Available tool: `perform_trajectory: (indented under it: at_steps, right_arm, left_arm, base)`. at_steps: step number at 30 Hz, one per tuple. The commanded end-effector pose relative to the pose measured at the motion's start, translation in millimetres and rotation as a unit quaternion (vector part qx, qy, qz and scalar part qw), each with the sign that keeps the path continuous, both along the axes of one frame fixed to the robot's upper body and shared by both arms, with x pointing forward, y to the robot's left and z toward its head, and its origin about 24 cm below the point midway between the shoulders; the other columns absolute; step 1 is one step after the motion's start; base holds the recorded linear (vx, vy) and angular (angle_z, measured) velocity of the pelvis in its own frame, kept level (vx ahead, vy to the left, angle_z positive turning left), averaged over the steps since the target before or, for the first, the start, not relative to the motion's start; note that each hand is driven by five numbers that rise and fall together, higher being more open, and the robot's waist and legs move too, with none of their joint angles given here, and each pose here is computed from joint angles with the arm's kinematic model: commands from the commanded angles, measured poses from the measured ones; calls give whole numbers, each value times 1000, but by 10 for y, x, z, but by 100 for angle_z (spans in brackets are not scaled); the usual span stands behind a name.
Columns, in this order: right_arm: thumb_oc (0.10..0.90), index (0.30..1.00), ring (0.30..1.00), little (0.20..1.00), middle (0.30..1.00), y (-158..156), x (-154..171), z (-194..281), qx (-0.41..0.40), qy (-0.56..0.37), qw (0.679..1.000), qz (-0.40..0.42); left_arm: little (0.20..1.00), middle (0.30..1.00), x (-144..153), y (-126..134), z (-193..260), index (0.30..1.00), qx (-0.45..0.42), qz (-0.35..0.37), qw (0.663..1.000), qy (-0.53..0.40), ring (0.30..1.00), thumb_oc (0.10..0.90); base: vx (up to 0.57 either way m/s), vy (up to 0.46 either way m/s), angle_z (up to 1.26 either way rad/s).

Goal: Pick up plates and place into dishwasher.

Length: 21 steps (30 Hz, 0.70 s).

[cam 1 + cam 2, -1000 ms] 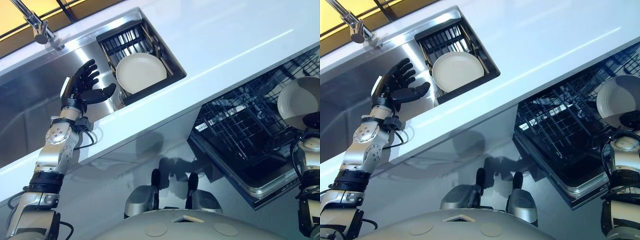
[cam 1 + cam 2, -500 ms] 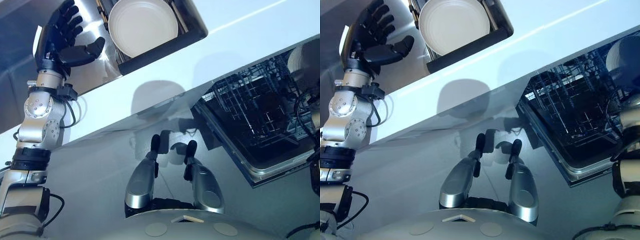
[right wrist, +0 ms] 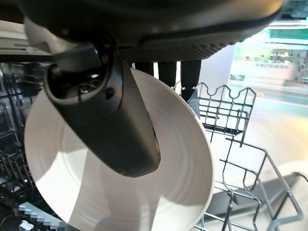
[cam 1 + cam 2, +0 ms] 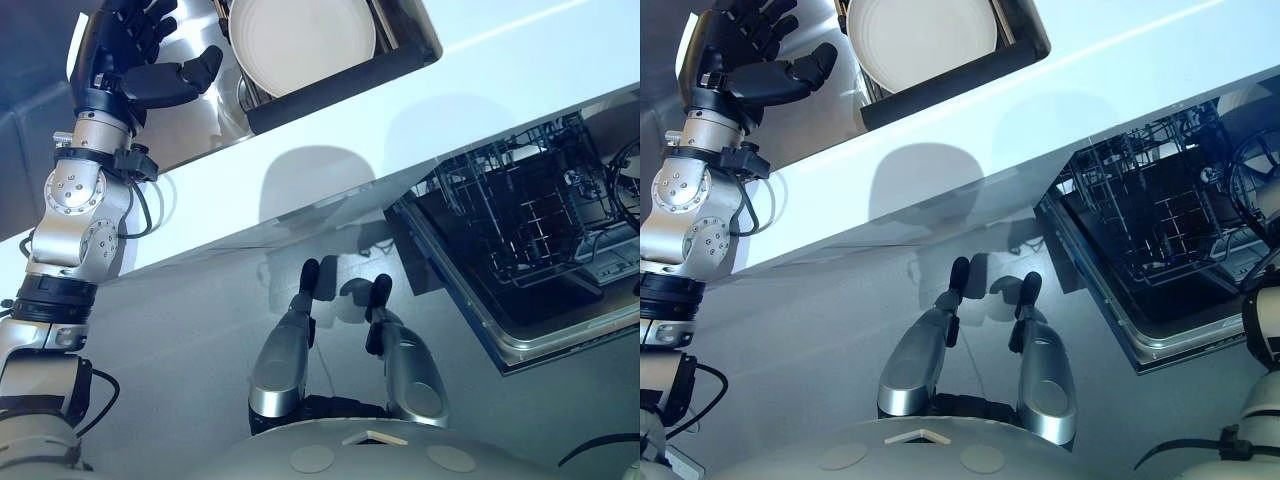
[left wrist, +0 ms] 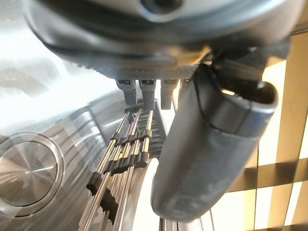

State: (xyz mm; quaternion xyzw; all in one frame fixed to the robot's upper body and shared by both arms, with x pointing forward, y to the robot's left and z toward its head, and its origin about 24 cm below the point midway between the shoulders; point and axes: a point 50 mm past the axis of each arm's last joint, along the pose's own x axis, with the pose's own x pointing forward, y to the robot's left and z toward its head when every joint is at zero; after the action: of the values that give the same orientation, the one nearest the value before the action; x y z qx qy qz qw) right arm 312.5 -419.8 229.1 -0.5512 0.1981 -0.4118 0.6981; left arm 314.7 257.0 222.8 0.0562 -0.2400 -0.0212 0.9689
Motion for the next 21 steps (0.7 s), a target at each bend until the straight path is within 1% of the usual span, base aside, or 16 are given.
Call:
perform_trajectory:
  at_steps: [1, 10, 15, 21]
  right_arm:
    - [800, 900, 900, 900, 900, 117, 111, -163, 7, 51, 998, 29]
    - [800, 900, 900, 900, 900, 132, 47, 97, -7, -37, 999, 38]
    - [800, 900, 900, 900, 900, 105, -30, 112, -15, -88, 995, 33]
    - [800, 900, 900, 900, 900, 27, -160, 59, -10, -121, 992, 28]
  left_arm:
    - [900, 900, -35, -23, 424, 900, -9, -15, 995, -98, 900, 800]
    - [900, 900, -56, 32, 331, 900, -11, -6, 997, -82, 900, 800]
    - [900, 900, -78, 39, 247, 900, -12, -4, 997, -70, 900, 800]
    - [900, 900, -122, 105, 143, 900, -13, 2, 999, -52, 900, 800]
  base:
    - [-15, 87, -2]
    - [-2, 83, -5]
    - [9, 90, -5]
    - [32, 67, -10]
